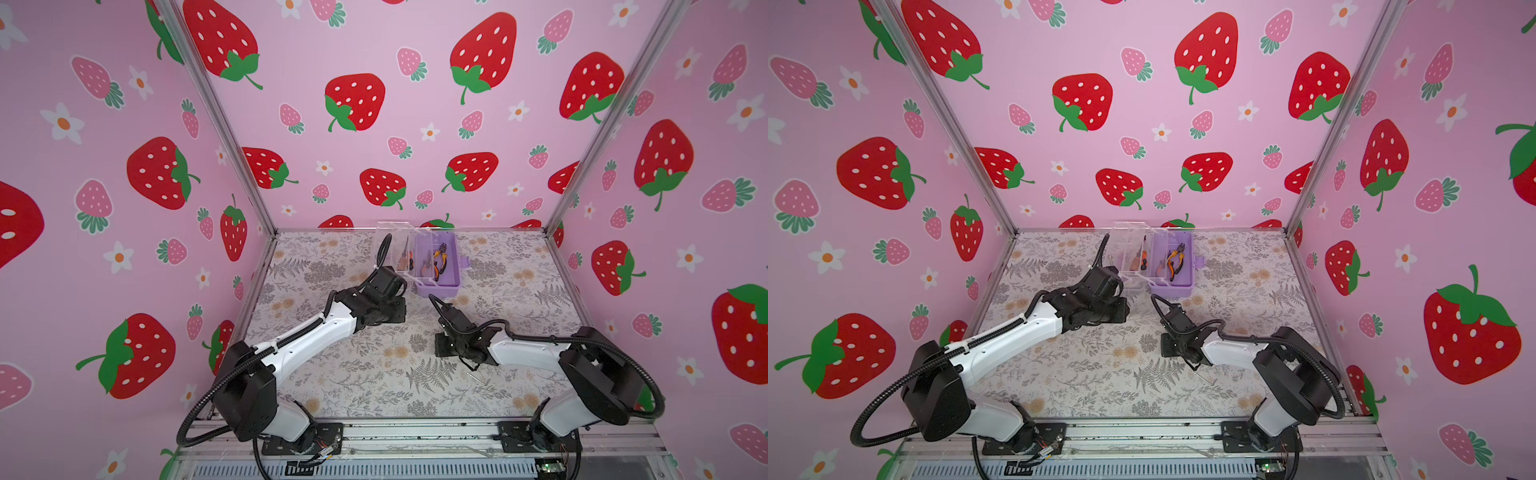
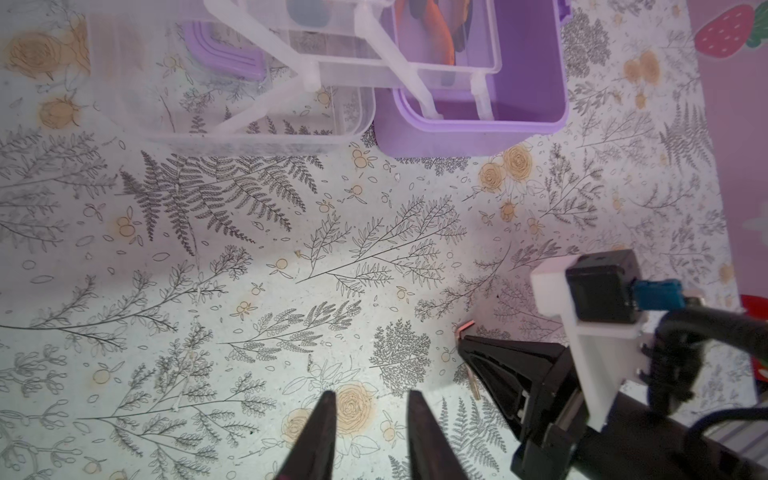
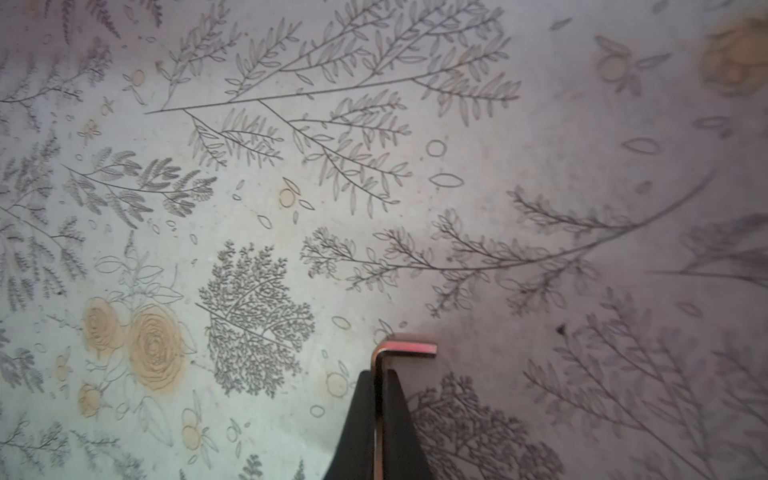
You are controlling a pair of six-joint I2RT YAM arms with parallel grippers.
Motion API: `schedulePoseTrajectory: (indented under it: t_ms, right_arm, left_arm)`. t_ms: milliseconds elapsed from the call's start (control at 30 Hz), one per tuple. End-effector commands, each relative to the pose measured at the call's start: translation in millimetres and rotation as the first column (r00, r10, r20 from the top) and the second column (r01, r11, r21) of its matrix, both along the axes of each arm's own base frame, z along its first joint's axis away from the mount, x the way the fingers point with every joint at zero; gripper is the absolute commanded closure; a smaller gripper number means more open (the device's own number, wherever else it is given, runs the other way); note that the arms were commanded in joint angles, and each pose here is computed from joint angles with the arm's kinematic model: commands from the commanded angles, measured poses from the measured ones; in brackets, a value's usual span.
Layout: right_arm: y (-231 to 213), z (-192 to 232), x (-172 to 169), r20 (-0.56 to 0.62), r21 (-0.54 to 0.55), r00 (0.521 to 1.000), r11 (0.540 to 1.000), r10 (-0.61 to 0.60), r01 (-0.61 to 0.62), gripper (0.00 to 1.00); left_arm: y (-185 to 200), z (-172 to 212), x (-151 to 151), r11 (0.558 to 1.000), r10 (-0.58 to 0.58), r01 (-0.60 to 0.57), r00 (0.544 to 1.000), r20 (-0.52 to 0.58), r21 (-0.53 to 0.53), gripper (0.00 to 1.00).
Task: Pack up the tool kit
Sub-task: 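Grasp the pink hex key on the table with the right gripper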
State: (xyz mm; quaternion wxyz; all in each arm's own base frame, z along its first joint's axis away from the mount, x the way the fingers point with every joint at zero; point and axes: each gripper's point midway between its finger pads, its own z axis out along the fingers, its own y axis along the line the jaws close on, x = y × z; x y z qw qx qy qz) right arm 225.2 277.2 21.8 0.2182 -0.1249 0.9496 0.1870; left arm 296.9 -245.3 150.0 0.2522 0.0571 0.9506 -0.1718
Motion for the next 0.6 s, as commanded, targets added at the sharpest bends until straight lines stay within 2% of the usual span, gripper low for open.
schedulePoseTrajectory:
  t_ms: [0,167,300,433,567]
  right_arm:
    - [24,6,3,-0.006,0.046,0.999,0.998,0.052,-0.052,0.99]
    - [48,7,10,-0.020,0.088,0.997,0.993,0.077,-0.075,0.98]
    - [53,4,9,-0.034,0.101,0.997,0.992,0.076,-0.072,0.88]
    - [54,9,8,-0.031,0.137,0.997,0.989,0.066,-0.061,0.77]
    - [48,28,10,0.009,0.164,0.999,0.985,0.044,-0.045,0.74]
  left_arm:
    - [6,-9,-14,1.000,0.000,0.000,1.000,-0.021,-0.006,0.76]
    - [15,-25,-27,1.000,0.013,-0.014,0.999,-0.045,-0.019,0.77]
    - [11,-39,-32,0.999,0.015,-0.017,0.997,-0.074,-0.040,0.72]
    - [-8,-52,-34,0.998,-0.014,0.007,0.995,-0.099,-0.065,0.65]
    - [-33,-64,-37,0.997,-0.066,0.060,0.991,-0.118,-0.047,0.59]
